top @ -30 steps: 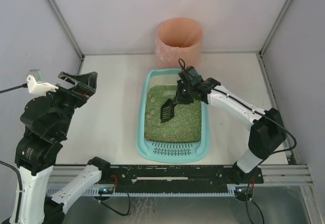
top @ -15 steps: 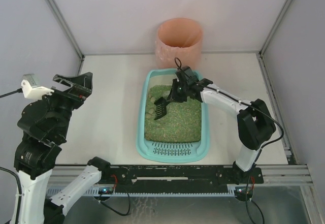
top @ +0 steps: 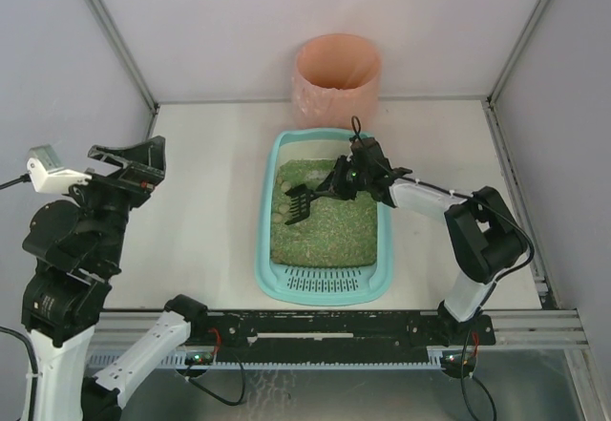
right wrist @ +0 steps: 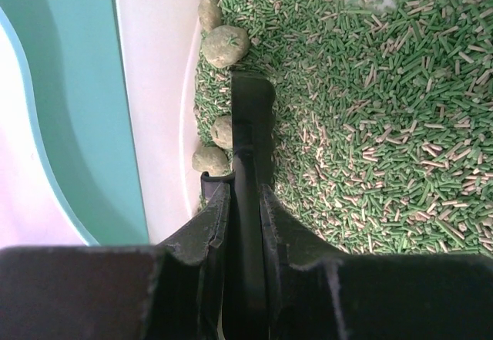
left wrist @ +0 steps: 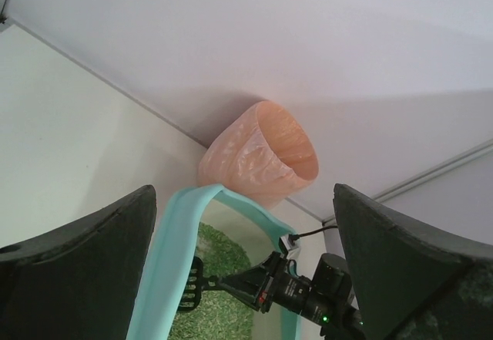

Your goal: Clean the litter box

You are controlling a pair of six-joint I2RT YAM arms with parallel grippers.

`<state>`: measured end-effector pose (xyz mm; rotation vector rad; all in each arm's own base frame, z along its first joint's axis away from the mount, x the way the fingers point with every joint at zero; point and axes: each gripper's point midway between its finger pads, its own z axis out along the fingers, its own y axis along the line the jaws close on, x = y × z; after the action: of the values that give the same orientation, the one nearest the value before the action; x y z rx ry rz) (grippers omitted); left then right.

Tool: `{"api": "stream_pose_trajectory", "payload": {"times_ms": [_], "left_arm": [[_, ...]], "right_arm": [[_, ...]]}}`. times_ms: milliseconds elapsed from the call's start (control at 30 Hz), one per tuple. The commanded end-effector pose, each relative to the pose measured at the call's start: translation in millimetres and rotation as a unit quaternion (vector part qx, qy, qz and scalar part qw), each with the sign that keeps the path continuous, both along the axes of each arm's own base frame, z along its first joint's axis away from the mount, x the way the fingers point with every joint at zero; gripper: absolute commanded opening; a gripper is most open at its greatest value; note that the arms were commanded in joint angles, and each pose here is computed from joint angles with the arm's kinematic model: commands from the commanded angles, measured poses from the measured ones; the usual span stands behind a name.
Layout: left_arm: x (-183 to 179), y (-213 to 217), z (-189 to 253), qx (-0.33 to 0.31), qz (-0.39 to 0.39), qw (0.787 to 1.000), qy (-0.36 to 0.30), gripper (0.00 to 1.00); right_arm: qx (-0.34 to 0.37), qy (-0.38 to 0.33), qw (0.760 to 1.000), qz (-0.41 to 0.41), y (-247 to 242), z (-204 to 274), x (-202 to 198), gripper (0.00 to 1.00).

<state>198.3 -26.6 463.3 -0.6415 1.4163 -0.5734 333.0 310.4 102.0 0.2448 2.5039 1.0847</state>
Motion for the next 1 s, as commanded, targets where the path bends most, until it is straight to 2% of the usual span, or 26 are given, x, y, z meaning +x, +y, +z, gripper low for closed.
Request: {"api": "stream_pose_trajectory", "payload": {"times_ms": [0, 233, 533, 767, 967], "left_arm": [[-3.0, 2.8, 7.1, 0.01, 0.002, 1.0, -0.019, 1.0], [1.2, 28.4, -54.5, 0.08, 0.069, 0.994, 0.019, 1.0], [-1.3, 38.0, -120.5, 0.148, 0.082, 0.981, 0.095, 1.0], [3.1, 33.8, -125.7, 0.155, 0.073, 0.98, 0.102, 1.0], [14.0, 17.7, -84.8, 0.138, 0.043, 0.987, 0.071, 1.0]], "right_arm": [[0.034, -0.026, 0.999, -0.003, 3.8, 21.1, -3.7, 0.0], [0.061, -0.053, 0.996, -0.046, -23.1, 41.2, -4.0, 0.0], [0.108, -0.062, 0.99, -0.069, -44.6, 60.7, -11.8, 0.0], [0.101, -0.078, 0.989, -0.078, -62.7, 76.9, -23.2, 0.0], [0.122, -0.103, 0.983, -0.095, -86.1, 91.1, -41.5, 0.0]]}}
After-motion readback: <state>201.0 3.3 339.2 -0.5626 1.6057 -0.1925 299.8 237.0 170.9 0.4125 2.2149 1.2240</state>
